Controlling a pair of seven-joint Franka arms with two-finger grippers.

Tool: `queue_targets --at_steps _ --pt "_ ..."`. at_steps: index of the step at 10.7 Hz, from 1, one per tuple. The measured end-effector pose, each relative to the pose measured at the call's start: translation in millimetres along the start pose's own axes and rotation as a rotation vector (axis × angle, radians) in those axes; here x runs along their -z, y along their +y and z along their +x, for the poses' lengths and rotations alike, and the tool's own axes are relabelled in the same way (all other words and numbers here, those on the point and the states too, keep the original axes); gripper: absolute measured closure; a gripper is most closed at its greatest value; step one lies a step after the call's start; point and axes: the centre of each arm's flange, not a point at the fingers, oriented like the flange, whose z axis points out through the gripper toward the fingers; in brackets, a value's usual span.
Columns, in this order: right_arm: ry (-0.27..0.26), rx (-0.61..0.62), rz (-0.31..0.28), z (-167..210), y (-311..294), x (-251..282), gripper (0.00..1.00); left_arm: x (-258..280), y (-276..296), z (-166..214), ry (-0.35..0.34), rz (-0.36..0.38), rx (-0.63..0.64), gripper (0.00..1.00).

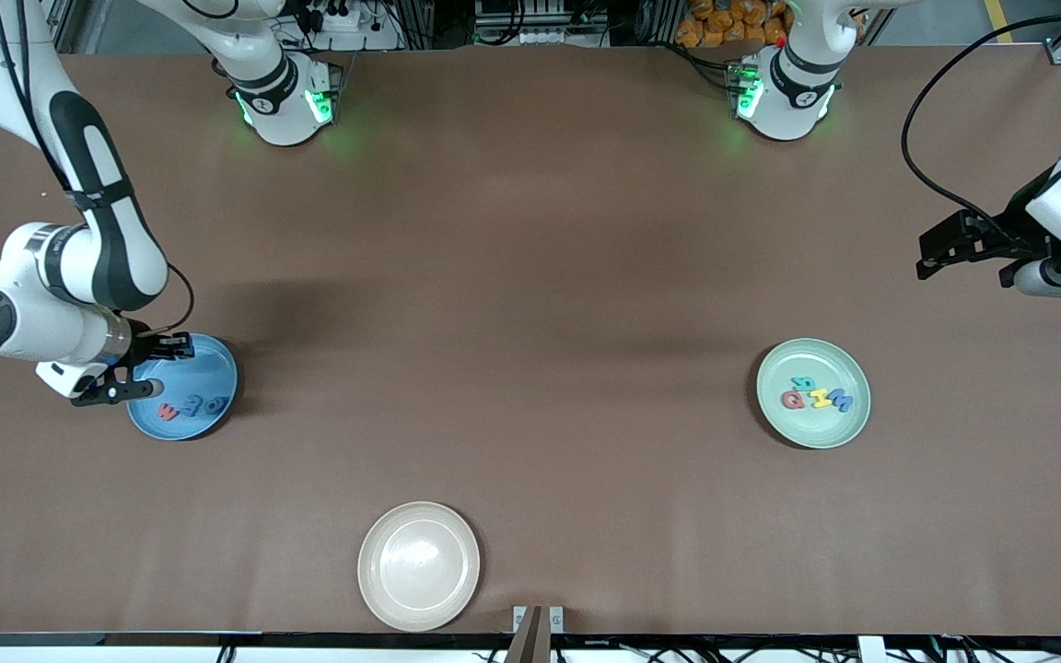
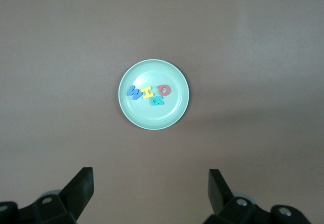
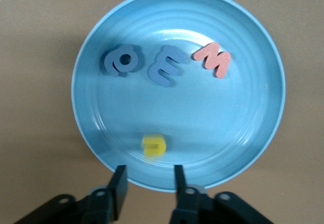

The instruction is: Sort upper and lower case letters into plates

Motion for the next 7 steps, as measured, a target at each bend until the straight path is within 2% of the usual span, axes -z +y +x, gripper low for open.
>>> queue_targets --at_steps 1,2,3,4,7 --pt "-0.001 0.001 0.001 -0.2 -1.5 3.9 0.37 0.9 -0.8 -0.8 -0.005 0.000 0.001 0.00" --pt "0.000 -0.003 0.002 -1.7 -4.1 14.7 0.28 3.3 -1.5 -1.7 -0.009 0.000 0.003 0.00" --pt "0.003 -0.010 0.002 -5.2 -8.1 33.4 0.10 6.0 -2.4 -2.4 -0.009 0.000 0.004 0.00" --pt "0.016 -0.011 -0.001 -10.2 -13.1 58.0 0.01 7.1 -3.6 -2.8 -0.009 0.000 0.006 0.00" --pt "0.108 -0.032 -0.023 -33.7 -26.4 145.2 0.00 7.6 -10.2 -3.3 -0.010 0.005 0.017 0.00"
